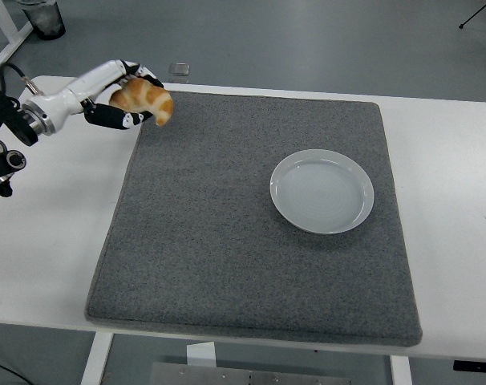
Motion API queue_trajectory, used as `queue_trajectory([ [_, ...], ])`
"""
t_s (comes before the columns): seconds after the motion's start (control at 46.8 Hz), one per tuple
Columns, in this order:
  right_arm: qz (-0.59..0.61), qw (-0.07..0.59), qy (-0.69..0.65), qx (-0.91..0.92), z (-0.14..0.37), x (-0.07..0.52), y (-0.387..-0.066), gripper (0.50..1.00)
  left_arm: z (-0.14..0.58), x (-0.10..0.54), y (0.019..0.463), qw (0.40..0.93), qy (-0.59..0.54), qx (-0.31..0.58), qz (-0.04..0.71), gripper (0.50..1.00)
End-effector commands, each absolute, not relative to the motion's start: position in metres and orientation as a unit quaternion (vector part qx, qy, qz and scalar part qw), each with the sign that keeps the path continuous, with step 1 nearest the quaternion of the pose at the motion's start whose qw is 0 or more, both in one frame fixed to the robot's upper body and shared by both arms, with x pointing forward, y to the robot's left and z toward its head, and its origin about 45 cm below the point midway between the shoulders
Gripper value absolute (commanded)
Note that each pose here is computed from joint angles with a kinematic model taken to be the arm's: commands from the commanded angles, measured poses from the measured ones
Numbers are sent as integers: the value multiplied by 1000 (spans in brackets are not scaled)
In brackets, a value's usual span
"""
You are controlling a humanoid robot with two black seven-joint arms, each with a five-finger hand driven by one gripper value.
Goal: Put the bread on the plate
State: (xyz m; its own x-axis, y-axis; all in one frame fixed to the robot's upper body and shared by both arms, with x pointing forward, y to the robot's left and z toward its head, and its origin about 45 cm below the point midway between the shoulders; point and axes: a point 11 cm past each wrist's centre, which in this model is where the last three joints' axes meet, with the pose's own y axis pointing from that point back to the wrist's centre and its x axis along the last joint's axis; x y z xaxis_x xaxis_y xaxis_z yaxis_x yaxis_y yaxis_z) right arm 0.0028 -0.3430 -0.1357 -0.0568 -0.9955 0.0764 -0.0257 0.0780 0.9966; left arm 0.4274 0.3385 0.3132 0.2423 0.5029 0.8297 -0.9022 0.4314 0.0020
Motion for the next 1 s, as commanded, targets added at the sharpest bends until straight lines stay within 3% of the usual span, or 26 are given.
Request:
queue_trajectory([
  [0.0, -487, 498, -540, 473, -136, 3, -343, 952, 340, 438, 343, 735, -417, 246, 475, 500],
  [0.192, -486, 497, -540, 474, -136, 5, -343, 952, 389, 454, 324, 735, -446, 224, 459, 500],
  [0.427, -485, 497, -541, 474, -136, 6, -343, 952, 415, 466, 235, 764, -488, 188, 379, 500],
  [0.791, -485, 497, -541, 474, -136, 6, -343, 952, 344, 487, 84, 785, -509, 209, 284, 500],
  [0.983, -488, 495, -538, 477, -136, 6, -341, 952, 293, 482, 57, 797, -486, 222, 281, 500],
])
